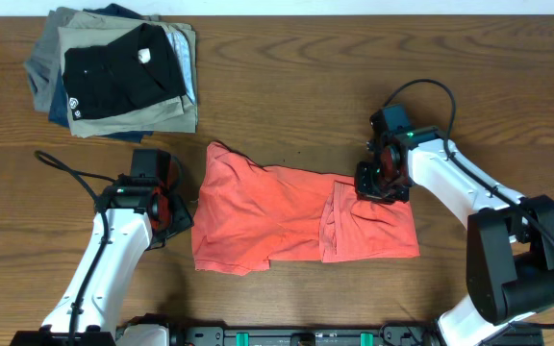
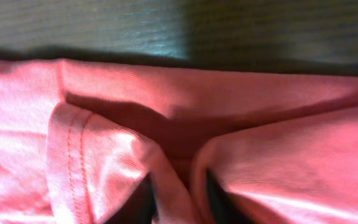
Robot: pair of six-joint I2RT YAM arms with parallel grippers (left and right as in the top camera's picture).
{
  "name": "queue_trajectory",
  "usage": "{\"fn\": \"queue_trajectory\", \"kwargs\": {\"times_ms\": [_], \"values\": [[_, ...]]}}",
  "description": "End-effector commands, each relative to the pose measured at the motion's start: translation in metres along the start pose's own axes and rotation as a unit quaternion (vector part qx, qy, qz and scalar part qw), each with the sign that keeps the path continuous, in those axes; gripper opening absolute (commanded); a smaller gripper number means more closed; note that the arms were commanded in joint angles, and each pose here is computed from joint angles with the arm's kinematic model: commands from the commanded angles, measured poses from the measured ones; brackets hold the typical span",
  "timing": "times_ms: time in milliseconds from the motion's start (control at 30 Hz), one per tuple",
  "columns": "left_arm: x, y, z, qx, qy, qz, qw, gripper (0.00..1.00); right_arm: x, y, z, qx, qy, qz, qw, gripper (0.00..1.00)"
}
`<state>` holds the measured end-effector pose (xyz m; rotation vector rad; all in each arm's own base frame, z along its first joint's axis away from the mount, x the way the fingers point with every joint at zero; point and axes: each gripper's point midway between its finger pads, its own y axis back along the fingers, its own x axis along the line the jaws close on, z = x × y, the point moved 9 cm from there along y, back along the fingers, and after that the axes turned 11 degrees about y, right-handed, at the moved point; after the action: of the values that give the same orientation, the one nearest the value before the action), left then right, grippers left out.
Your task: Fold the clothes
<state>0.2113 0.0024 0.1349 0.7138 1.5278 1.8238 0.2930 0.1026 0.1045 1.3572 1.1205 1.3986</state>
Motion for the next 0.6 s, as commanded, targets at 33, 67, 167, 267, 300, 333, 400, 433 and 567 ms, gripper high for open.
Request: {"fn": "queue_trajectory", "kwargs": {"times_ms": [33,67,167,267,300,333,400,433,567], "values": [[0.002,-0.002,0.000,-0.002,-0.003,0.009,1.000,0.66,0.007,0.003,0.003,-0.008,0.000,0.015,1.000,0.01],[0.002,-0.002,0.000,-0.002,-0.003,0.009,1.000,0.66,0.008,0.005,0.004,-0.011,0.001,0.018,1.000,0.01],[0.002,-0.002,0.000,-0.002,-0.003,0.008,1.000,0.66,0.011,0.009,0.008,-0.017,0.003,0.027,0.999,0.01],[0.002,-0.002,0.001,-0.004,-0.003,0.008,1.000,0.66,0.012,0.010,0.009,-0.019,0.004,0.028,0.999,0.01],[0.002,-0.002,0.001,-0.004,-0.003,0.007,1.000,0.66,0.012,0.010,0.009,-0.018,0.004,0.031,0.999,0.01],[0.002,-0.002,0.001,-0.004,-0.003,0.007,1.000,0.66,0.012,0.010,0.009,-0.018,0.004,0.031,0.999,0.01],[0.002,-0.002,0.001,-0.005,-0.003,0.007,1.000,0.66,0.012,0.010,0.010,-0.021,0.005,0.032,0.999,0.02],[0.002,-0.002,0.001,-0.005,-0.003,0.006,1.000,0.66,0.013,0.010,0.010,-0.023,0.007,0.033,0.999,0.06],[0.001,-0.002,0.001,-0.005,-0.003,0.006,1.000,0.66,0.021,0.008,0.010,-0.027,0.025,0.034,0.999,0.83]]}}
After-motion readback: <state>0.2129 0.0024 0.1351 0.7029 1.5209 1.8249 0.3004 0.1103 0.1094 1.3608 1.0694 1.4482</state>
